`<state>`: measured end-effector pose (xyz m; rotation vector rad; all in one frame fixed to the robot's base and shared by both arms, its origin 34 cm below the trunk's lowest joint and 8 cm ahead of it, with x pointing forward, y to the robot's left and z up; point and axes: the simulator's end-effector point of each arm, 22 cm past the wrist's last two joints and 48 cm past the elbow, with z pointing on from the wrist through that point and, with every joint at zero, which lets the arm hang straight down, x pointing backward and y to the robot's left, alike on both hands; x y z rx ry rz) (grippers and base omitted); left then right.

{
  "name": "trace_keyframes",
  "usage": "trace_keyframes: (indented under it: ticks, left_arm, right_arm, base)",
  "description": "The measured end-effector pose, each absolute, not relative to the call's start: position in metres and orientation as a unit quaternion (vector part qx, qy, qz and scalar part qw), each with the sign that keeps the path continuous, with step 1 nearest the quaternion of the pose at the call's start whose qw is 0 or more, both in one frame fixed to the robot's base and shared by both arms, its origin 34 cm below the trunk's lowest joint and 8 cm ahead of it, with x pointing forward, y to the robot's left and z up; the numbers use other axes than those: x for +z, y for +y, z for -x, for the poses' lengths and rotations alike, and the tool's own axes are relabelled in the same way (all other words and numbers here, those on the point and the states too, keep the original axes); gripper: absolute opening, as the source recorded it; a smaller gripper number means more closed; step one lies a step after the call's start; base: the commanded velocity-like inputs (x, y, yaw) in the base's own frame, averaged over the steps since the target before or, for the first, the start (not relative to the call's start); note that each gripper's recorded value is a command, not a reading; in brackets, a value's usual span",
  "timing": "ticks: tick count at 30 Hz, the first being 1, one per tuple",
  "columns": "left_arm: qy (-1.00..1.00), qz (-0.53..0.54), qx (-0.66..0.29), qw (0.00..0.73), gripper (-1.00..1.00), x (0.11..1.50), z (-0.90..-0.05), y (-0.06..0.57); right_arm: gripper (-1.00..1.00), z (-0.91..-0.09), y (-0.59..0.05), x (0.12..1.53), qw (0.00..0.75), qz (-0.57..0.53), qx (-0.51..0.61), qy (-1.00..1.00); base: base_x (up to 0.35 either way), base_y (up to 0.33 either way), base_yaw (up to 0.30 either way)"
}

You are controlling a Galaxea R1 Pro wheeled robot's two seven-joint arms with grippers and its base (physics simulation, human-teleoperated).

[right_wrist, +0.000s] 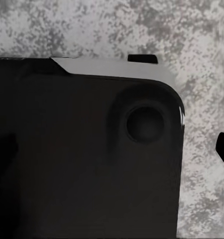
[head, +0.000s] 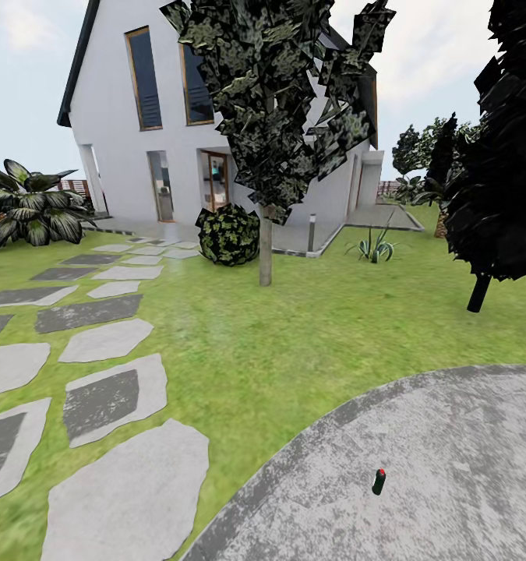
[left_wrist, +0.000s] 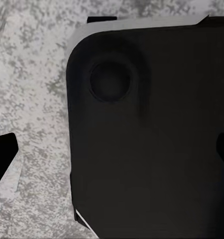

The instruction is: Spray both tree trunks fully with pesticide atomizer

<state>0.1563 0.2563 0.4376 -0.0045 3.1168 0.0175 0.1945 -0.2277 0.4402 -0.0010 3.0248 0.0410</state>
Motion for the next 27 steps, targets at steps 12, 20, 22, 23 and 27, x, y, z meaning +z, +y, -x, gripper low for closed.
trace_keyframes:
  ticks: [12,20,22,23,27]
  left_arm:
    - [0.976,-0.001,0.021,0.215,1.0,0.465,-0.312,0.28]
    - [0.955,-0.004,0.014,0.296,1.0,0.494,-0.403,0.274]
    - [0.951,-0.003,0.014,0.309,1.0,0.501,-0.422,0.275]
    - [0.948,-0.002,0.015,0.317,1.0,0.505,-0.433,0.276]
    - [0.943,0.01,0.016,0.334,1.0,0.514,-0.455,0.281]
  right_arm:
    - [1.0,-0.346,-0.281,0.484,0.272,0.006,-0.021,0.962]
    - [1.0,-0.439,-0.276,0.538,0.376,0.01,-0.016,0.926]
    - [1.0,-0.449,-0.275,0.546,0.388,0.011,-0.015,0.921]
    - [1.0,-0.453,-0.275,0.549,0.393,0.012,-0.015,0.919]
    - [1.0,-0.46,-0.278,0.554,0.401,0.015,-0.018,0.916]
  base:
    - [0.0,0.0,0.0]
    - [0.0,0.0,0.0]
    - [0.0,0.0,0.0]
    - [0.0,0.0,0.0]
    - [0.0,0.0,0.0]
